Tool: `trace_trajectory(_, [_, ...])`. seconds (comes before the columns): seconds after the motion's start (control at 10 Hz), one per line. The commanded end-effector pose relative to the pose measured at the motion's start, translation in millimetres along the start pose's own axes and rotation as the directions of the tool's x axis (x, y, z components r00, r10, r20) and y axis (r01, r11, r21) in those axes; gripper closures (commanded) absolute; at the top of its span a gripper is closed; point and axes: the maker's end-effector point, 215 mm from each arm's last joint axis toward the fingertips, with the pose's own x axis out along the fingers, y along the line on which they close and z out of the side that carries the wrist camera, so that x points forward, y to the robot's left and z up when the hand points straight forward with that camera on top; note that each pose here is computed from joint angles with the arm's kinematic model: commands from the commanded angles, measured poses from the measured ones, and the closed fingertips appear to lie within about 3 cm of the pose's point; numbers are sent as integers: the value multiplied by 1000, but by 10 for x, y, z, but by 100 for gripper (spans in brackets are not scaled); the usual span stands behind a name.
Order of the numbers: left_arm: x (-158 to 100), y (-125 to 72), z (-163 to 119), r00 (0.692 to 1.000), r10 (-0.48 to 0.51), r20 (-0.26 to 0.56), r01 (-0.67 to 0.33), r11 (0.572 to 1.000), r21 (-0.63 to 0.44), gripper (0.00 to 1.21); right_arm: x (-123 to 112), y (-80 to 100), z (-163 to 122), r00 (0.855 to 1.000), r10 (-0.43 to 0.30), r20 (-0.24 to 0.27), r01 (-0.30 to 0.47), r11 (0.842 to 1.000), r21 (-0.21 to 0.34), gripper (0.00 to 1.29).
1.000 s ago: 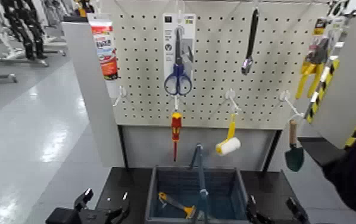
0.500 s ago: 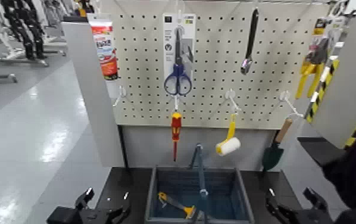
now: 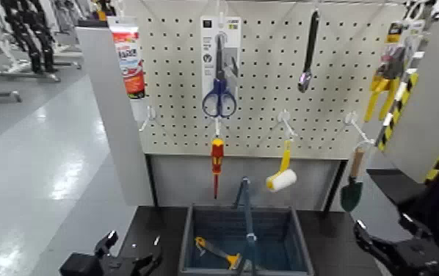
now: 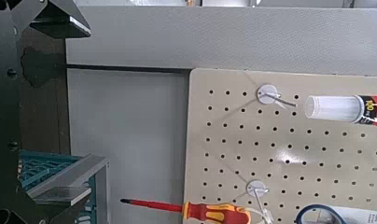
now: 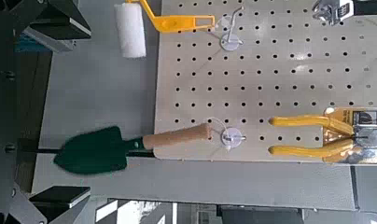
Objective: Put the tool with the wooden handle into the crate.
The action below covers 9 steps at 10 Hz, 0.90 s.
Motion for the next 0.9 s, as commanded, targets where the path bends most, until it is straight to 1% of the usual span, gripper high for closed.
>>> trace_trajectory(0.1, [7,-1,-1,1000,-1,0,1,1000,0,11,107,-148,66,998,42,-39,-43,999,-21,12])
trace_trajectory(0.3, [7,-3,-1,1000,-2,0,2,1000,-2,11,184,-312,137,996,67,-58,-69,997,-39,12])
trace_trajectory(0.6, [6,1,-3,1000,-1,1,1,1000,-5,11,352,-474,195,990,113,-87,-118,992,-54,12])
trace_trajectory(0.7, [12,2,4,1000,-1,2,1,1000,-4,11,405,-511,240,988,125,-92,-131,989,-62,12])
trace_trajectory(0.9, [11,-1,1,1000,-1,2,1,1000,-6,11,534,-500,288,978,173,-115,-182,981,-71,12])
